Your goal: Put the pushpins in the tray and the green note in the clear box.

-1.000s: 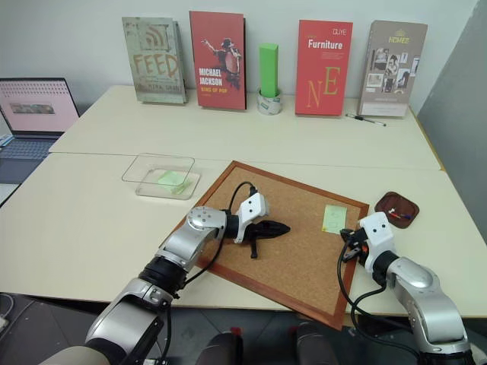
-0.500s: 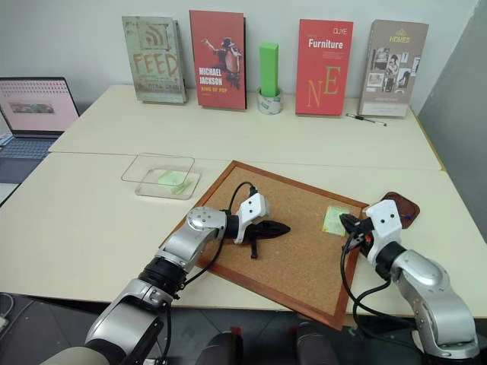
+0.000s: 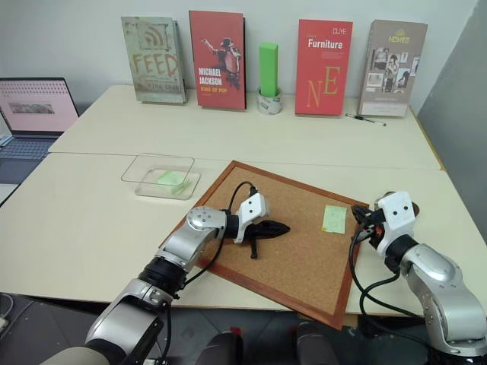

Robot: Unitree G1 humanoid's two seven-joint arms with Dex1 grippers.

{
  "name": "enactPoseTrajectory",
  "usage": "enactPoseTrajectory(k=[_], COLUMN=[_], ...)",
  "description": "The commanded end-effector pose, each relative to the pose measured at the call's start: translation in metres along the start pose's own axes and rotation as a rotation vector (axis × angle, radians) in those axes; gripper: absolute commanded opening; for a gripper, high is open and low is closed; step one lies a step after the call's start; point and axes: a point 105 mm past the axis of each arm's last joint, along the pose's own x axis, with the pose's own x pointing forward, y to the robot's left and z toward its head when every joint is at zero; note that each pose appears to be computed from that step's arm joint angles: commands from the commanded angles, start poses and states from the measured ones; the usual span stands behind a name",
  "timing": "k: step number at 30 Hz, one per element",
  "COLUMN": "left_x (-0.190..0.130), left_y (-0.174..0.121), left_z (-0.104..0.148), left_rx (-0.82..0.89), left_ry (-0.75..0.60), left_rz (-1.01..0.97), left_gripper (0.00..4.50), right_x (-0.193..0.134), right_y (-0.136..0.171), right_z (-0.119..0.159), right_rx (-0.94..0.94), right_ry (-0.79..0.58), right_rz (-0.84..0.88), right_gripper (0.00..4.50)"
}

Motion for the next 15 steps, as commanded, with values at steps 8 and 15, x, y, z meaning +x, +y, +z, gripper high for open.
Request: enactPoseTrajectory(k=[8,15], left_x=[0.000,0.000], left_y=[-0.006,-0.006], left_z=[-0.031,-0.031], left_rx=[-0.037,-0.037], left_ry=[0.116,0.118], left_rz=[0.001,0.005], left_gripper=[0.00,0.00], right_x=[0.022,0.038], right_y=[-0.095,-0.096], right_z=[-0.017,-0.030], right_rx=[-0.262,-0.232], right_ry=[0.135,0.168], right_rz=[-0.299,-0.273], right_gripper=[0.07,0.07])
